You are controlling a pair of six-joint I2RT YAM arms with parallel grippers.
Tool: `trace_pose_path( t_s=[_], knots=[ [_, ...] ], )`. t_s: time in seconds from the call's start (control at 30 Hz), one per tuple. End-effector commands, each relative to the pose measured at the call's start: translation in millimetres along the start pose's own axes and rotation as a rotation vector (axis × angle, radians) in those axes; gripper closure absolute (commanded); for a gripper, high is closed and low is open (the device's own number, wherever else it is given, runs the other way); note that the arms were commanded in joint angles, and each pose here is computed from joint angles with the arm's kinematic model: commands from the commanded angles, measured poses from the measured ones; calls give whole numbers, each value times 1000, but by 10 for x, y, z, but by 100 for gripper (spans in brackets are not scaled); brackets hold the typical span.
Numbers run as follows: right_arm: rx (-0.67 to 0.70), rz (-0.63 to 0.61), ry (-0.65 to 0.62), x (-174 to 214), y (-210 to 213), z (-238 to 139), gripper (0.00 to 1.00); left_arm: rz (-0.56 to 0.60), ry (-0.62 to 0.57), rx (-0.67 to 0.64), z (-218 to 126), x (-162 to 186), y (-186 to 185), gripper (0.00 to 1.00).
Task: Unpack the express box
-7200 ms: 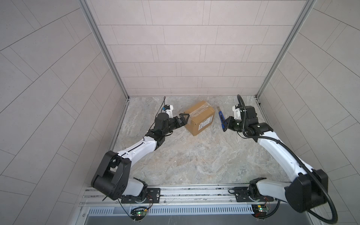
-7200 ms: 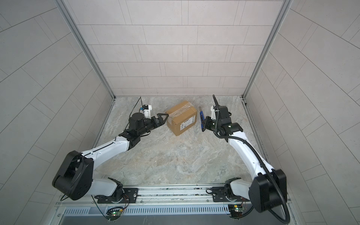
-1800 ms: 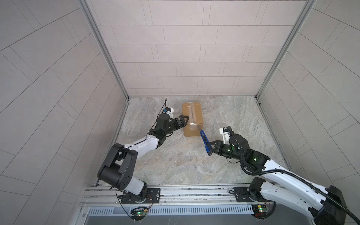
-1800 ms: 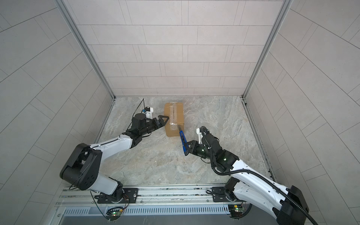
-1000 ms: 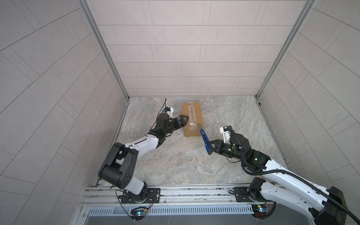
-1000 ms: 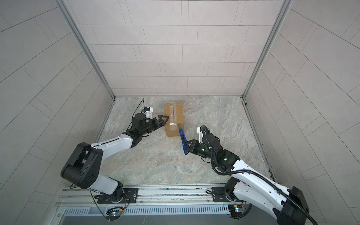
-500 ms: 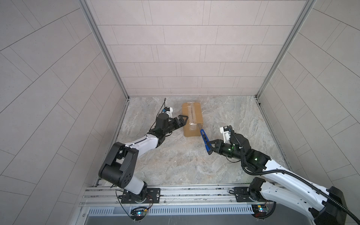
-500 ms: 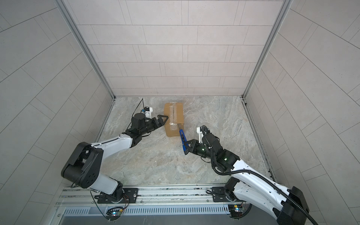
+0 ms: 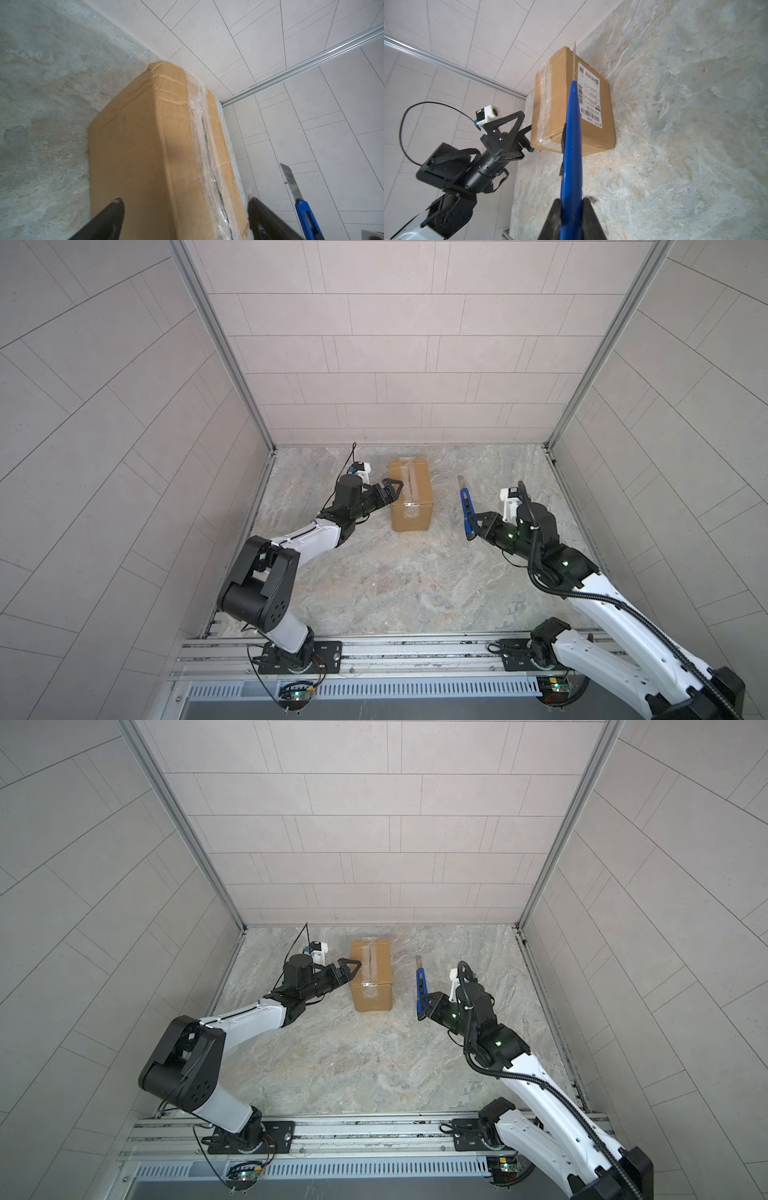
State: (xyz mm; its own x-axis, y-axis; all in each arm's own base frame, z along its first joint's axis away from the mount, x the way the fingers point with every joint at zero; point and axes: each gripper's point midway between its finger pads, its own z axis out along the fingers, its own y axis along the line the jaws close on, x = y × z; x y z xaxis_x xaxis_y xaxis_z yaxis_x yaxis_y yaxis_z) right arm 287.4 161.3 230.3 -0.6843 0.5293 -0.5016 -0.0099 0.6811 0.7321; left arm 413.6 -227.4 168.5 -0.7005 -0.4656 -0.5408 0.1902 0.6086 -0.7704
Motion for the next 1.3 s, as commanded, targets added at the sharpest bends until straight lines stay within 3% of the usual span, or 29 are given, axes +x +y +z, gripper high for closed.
trace_pose_path(
  t_s=[0.0,0.2,0.43,0.63,1.1,1.27],
  knots=[
    [3,-112,36,-86,79,236,100,-3,-2,32,68,-61,-83,5],
    [-23,-158,110,-65,143,658,100,-19,10,58,152,43,-154,6],
    [-70,-194,178,130,195,807,100,-33,14,86,142,225,-276,6],
    [-101,-202,198,297,239,699,100,-58,-11,96,4,342,-319,6],
    [-119,-123,185,711,70,174,100,-52,-27,111,-550,1004,-538,5],
    [-74,-83,215,930,-183,133,100,-50,-8,121,-644,1168,-611,5]
  ],
)
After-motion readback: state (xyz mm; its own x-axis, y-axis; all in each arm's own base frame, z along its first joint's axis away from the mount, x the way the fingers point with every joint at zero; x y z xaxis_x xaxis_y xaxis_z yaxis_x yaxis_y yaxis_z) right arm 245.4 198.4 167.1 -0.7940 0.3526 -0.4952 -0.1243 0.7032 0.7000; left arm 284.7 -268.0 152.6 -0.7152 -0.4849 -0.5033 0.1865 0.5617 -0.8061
